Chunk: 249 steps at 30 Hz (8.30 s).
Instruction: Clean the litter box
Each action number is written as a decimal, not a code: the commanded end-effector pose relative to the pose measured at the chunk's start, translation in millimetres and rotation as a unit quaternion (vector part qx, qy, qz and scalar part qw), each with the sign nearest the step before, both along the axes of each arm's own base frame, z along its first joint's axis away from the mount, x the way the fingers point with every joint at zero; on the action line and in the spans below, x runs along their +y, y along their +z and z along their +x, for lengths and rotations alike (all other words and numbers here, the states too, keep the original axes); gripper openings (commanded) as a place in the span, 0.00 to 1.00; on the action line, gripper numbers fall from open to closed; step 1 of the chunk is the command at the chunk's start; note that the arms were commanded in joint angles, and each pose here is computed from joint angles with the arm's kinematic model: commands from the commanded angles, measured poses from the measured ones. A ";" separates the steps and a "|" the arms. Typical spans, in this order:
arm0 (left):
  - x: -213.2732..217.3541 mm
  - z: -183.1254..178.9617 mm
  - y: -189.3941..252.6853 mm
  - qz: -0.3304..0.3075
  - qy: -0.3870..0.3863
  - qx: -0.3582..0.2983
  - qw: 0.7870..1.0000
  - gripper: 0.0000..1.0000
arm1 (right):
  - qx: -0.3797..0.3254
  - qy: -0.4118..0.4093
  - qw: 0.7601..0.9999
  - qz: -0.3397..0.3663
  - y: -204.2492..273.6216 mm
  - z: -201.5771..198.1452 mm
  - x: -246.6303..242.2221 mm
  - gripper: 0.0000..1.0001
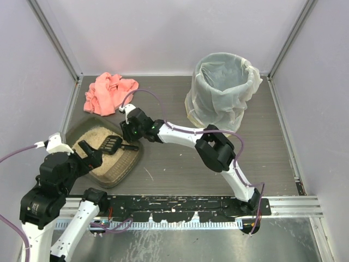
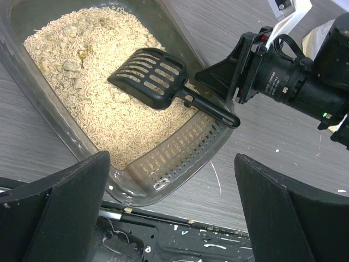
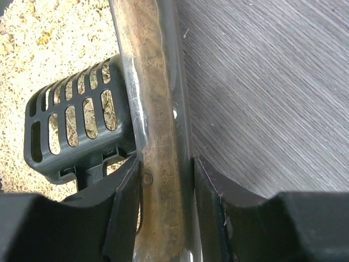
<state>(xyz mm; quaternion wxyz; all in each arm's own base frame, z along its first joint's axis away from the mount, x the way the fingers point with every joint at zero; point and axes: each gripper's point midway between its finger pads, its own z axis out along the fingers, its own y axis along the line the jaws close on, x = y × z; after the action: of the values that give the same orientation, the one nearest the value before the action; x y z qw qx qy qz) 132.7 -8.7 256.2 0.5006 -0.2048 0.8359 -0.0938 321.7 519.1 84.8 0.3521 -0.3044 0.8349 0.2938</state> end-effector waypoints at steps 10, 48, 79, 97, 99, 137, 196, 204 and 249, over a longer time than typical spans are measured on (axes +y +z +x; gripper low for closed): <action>-0.5 14.6 3.2 0.004 0.009 0.005 1.000 0.98 | -0.058 -0.200 0.978 -0.031 23.5 33.8 -95.1 0.22; -38.8 70.1 -29.4 -0.018 -0.041 0.086 0.995 0.98 | -0.095 -0.238 0.966 -0.030 56.9 -37.9 -310.9 0.62; -32.5 79.8 -25.3 0.050 -0.071 0.112 0.990 0.98 | -0.211 -0.328 0.919 -0.062 300.3 58.0 -329.7 0.66; -23.3 71.9 -24.9 0.065 -0.064 0.084 0.992 0.98 | -0.165 -0.332 0.917 -0.148 217.4 168.1 -325.0 0.50; -23.4 71.8 -24.6 0.065 -0.064 0.083 0.992 0.98 | -0.161 -0.327 0.919 -0.150 211.4 174.3 -322.3 0.44; -28.0 77.8 -32.9 0.066 -0.075 0.101 0.990 0.98 | -0.334 0.035 0.941 -0.039 247.5 158.1 -101.6 0.01; -70.0 121.8 -55.2 -0.030 -0.093 0.096 0.991 0.98 | -0.019 -0.181 0.983 -0.031 112.9 -106.5 -319.9 0.72; -111.9 142.7 -103.5 -0.011 -0.088 0.090 0.992 0.96 | -0.016 -0.186 0.982 0.009 113.6 -110.5 -316.1 0.70; -183.2 106.0 -88.9 0.107 -0.193 0.054 0.974 0.99 | 0.102 -0.383 0.917 -0.034 57.9 -138.4 -375.8 0.49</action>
<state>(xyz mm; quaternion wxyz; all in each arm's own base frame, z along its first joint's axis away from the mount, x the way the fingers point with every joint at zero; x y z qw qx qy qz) 248.9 -217.1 176.3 0.4488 0.0150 0.8851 -0.1220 181.4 151.8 141.8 0.3284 -0.0111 0.9342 0.1388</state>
